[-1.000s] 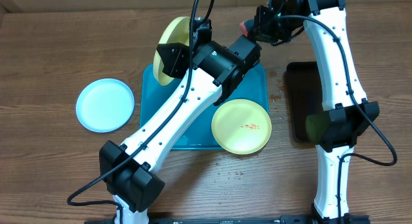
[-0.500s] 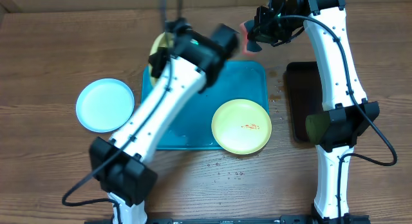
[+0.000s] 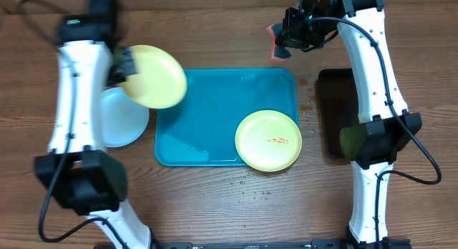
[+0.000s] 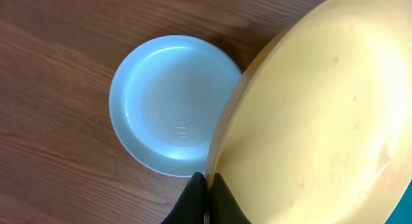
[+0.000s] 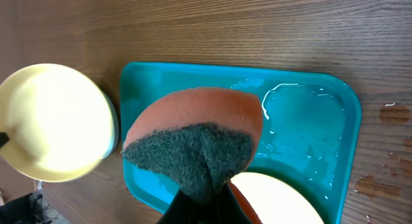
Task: Clean dirty plates on tray and stack at the side
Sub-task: 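Lift yellow plate with left gripper and carry it left onto white plate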
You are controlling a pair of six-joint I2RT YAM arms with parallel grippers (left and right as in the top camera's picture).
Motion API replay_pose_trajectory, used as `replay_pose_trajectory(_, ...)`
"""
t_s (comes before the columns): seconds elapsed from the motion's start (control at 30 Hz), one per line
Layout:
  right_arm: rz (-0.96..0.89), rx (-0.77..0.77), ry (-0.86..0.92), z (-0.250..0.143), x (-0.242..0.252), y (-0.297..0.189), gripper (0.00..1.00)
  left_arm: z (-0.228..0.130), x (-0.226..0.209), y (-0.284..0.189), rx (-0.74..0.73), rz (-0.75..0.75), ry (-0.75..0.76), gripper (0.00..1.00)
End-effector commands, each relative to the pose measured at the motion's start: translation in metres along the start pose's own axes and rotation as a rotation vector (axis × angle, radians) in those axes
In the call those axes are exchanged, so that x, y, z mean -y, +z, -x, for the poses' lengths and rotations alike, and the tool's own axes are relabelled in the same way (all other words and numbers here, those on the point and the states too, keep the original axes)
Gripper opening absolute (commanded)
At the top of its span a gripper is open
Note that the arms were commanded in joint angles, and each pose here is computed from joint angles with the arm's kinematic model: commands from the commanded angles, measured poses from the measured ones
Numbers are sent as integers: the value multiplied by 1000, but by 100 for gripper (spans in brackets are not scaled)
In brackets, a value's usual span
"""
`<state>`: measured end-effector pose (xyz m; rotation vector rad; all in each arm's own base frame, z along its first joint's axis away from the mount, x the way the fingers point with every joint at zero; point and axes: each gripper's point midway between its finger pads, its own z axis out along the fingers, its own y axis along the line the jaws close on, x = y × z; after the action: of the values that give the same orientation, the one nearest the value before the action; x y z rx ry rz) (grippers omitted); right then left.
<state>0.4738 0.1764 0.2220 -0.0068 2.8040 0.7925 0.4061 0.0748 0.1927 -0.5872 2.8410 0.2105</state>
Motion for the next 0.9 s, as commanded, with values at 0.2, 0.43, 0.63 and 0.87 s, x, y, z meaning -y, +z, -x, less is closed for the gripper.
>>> replay_pose_trajectory(0.2, 13, 41, -31, 3, -11, -15, 4, 9, -111, 19, -28, -104, -269, 4)
replay_pose_trajectory(0.43, 14, 41, -31, 3, -11, -15, 4, -11, -145, 60, -78, -79, -362, 4)
replay_pose_trajectory(0.63, 13, 41, -31, 3, -11, -15, 4, -18, -137, 98, -75, -114, -363, 4)
replay_pose_trajectory(0.87, 13, 41, -31, 3, -11, -15, 4, -37, -123, 133, -100, -158, -365, 4)
